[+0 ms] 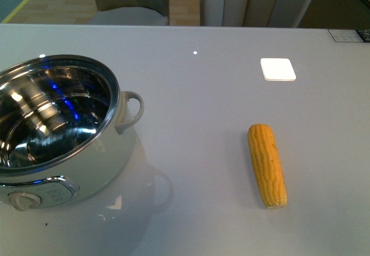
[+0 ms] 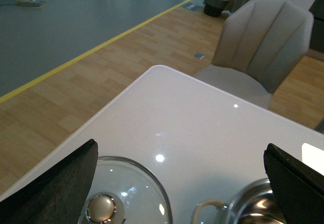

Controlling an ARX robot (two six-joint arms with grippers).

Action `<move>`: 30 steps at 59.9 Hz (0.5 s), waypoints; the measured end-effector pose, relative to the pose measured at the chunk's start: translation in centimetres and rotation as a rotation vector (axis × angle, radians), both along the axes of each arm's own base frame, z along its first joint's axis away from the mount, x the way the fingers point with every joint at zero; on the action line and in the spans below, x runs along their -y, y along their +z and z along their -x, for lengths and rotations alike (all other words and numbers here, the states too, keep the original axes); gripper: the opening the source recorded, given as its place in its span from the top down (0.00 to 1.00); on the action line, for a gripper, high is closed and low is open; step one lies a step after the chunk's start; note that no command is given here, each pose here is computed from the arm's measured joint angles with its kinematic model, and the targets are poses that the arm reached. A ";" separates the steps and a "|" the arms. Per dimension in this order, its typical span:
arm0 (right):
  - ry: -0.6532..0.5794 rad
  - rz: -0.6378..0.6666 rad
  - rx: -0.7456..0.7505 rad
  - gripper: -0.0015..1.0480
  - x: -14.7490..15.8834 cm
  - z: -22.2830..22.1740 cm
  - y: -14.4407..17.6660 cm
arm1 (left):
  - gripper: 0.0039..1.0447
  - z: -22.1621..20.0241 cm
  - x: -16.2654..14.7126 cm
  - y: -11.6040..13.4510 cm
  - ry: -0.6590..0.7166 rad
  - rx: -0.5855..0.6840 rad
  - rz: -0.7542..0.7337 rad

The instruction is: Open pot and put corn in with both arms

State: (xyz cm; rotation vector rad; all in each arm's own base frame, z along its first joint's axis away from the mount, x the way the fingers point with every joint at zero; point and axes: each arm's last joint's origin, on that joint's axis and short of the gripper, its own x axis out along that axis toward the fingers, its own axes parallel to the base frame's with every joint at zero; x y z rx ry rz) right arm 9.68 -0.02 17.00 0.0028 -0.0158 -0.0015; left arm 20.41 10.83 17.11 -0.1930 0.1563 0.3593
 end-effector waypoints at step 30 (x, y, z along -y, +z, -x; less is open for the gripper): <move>-0.001 0.000 0.000 0.08 0.0 0.0 0.0 | 0.16 2.1 2.9 0.4 -0.192 0.073 -0.066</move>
